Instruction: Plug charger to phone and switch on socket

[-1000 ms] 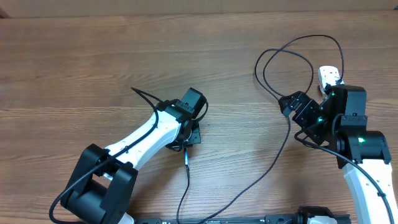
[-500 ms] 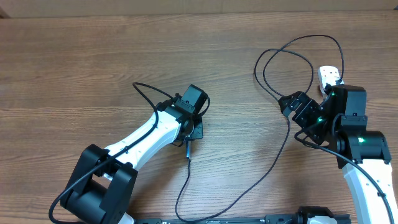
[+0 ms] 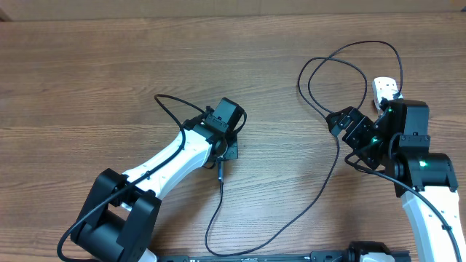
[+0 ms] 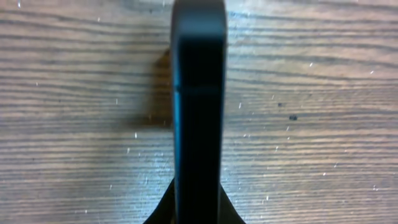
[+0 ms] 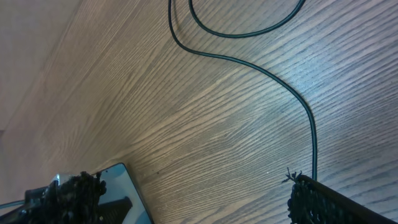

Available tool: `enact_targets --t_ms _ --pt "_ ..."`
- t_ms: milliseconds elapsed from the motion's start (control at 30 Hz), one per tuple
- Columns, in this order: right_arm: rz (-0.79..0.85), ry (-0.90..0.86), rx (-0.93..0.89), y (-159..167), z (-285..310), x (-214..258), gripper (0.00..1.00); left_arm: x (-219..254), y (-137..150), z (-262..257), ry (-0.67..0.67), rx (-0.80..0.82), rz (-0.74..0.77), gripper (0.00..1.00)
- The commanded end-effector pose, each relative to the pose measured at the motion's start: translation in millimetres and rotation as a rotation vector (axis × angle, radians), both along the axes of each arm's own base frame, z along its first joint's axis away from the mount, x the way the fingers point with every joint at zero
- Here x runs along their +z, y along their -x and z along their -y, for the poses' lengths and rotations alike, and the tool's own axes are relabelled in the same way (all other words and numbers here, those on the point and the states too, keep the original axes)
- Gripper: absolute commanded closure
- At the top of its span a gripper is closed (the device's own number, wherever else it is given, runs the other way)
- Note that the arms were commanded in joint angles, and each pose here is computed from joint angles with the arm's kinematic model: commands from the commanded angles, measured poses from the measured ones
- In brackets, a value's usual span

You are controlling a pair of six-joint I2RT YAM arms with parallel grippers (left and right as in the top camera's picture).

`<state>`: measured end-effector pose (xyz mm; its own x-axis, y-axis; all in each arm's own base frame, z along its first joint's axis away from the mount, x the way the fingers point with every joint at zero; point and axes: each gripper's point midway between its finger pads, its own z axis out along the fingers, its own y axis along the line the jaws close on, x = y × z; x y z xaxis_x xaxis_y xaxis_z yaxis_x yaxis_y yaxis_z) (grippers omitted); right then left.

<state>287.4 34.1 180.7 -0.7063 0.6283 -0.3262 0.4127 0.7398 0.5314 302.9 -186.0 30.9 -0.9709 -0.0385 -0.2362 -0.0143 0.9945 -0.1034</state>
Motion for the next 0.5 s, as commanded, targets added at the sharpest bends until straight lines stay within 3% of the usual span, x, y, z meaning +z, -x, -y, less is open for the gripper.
enact_targets --t_ms 0,467 --pt "0.033 0.019 -0.001 -3.2 2.9 10.1 0.0 -0.7 -10.4 -8.5 -0.054 -0.012 0.047 0.96" --pt "0.033 0.019 -0.001 -3.2 2.9 10.1 0.0 5.8 -27.7 2.0 -0.022 -0.047 0.126 0.96"
